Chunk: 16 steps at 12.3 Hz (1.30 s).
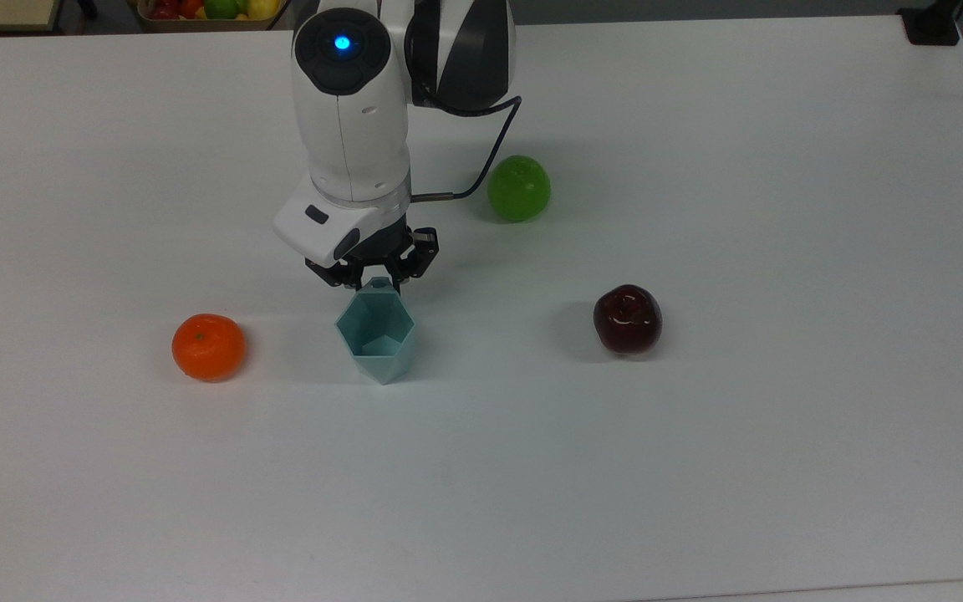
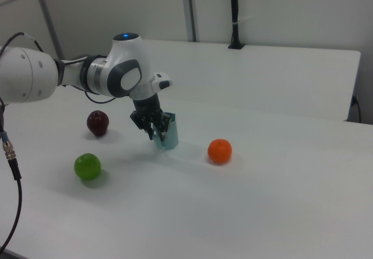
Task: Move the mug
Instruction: 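Lower the open gripper into the mug and close on its wall, then lift and carry the mug toward the green apple's side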
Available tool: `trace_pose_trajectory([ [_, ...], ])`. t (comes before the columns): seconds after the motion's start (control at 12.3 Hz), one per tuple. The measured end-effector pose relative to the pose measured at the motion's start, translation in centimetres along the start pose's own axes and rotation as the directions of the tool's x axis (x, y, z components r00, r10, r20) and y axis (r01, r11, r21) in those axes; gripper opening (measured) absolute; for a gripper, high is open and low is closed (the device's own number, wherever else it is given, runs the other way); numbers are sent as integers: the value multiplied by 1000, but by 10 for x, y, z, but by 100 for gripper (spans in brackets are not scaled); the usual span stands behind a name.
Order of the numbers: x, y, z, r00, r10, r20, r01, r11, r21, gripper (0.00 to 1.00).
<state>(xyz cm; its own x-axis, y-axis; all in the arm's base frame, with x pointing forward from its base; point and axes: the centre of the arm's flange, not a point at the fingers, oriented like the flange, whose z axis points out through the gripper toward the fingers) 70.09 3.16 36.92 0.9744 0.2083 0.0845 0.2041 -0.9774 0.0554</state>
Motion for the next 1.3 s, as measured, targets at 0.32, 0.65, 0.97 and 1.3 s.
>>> trace_pose_trajectory([
  [0.32,-3,-1,5,1000,0,11,0,1000,2,39],
  [0.65,-4,-2,7,1000,-2,15,2,1000,2,25],
  [0.97,-4,-2,7,1000,-2,14,2,1000,2,25],
  [1.3,-2,-1,-4,1000,6,-4,-6,1000,1,25],
])
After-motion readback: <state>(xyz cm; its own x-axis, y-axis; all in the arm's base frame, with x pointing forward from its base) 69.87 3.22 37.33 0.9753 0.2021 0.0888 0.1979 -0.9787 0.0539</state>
